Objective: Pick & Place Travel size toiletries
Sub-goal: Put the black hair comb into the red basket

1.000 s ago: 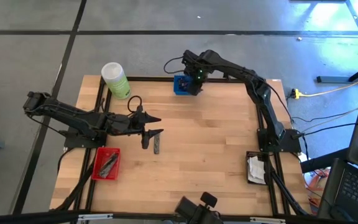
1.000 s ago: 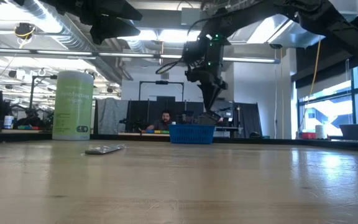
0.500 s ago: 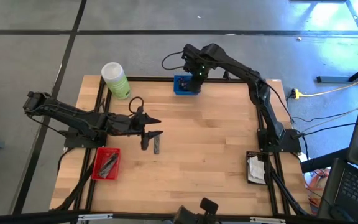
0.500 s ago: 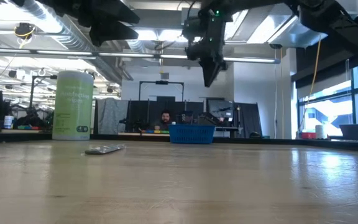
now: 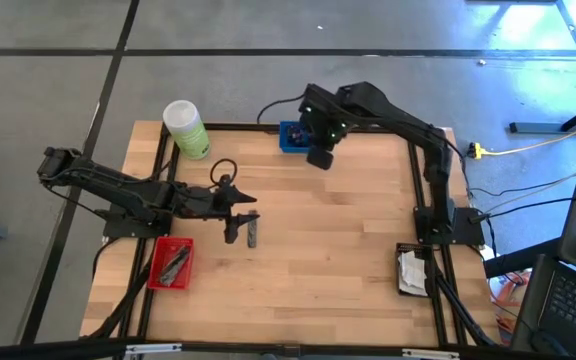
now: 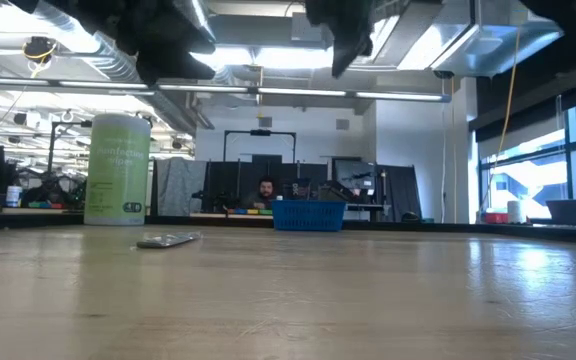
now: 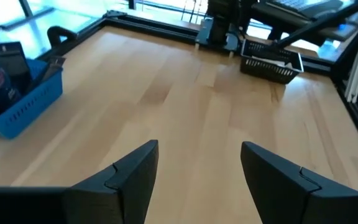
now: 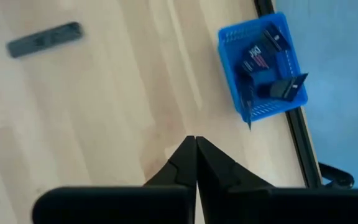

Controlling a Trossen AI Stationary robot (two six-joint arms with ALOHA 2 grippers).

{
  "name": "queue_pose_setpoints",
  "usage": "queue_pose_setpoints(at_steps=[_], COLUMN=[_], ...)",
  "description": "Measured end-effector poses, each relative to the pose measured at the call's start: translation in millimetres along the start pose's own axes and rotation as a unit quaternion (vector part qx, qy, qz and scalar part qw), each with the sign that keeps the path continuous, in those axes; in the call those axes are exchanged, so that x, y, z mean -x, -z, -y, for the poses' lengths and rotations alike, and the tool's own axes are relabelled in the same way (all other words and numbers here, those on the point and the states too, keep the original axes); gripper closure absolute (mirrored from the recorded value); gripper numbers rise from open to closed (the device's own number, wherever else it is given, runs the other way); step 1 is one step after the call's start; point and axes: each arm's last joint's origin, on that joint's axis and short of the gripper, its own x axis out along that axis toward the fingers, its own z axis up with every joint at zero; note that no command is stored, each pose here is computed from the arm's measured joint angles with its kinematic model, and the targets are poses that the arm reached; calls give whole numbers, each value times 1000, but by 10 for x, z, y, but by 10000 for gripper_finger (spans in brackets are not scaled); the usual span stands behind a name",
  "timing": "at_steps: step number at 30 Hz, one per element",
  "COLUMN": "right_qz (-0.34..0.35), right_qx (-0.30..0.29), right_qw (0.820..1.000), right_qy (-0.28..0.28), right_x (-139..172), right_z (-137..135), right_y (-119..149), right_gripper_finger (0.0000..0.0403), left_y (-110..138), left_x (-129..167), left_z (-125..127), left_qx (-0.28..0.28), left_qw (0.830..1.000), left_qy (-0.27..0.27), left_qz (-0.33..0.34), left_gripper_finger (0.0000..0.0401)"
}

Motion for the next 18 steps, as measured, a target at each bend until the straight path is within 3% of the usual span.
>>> queue_pose_setpoints(at_steps=[6, 10, 18], right_qz=[35, 38, 2], right_qx=[26, 58, 123], right_qw=[999, 997, 992], right_qy=[-14, -28, -30], right_x=[314, 356, 55], right_z=[-391, -654, -1219], right_y=[118, 153, 289], right_gripper_finger=[397, 400, 401], left_y=[14, 67, 180], left_x=[-3, -38, -135], left_z=[-5, -9, -7], left_qx=[31, 38, 51], left_qw=[999, 999, 996], left_qy=[-6, -14, -32], left_qz=[-6, -26, -66], left_gripper_finger=[174, 174, 174])
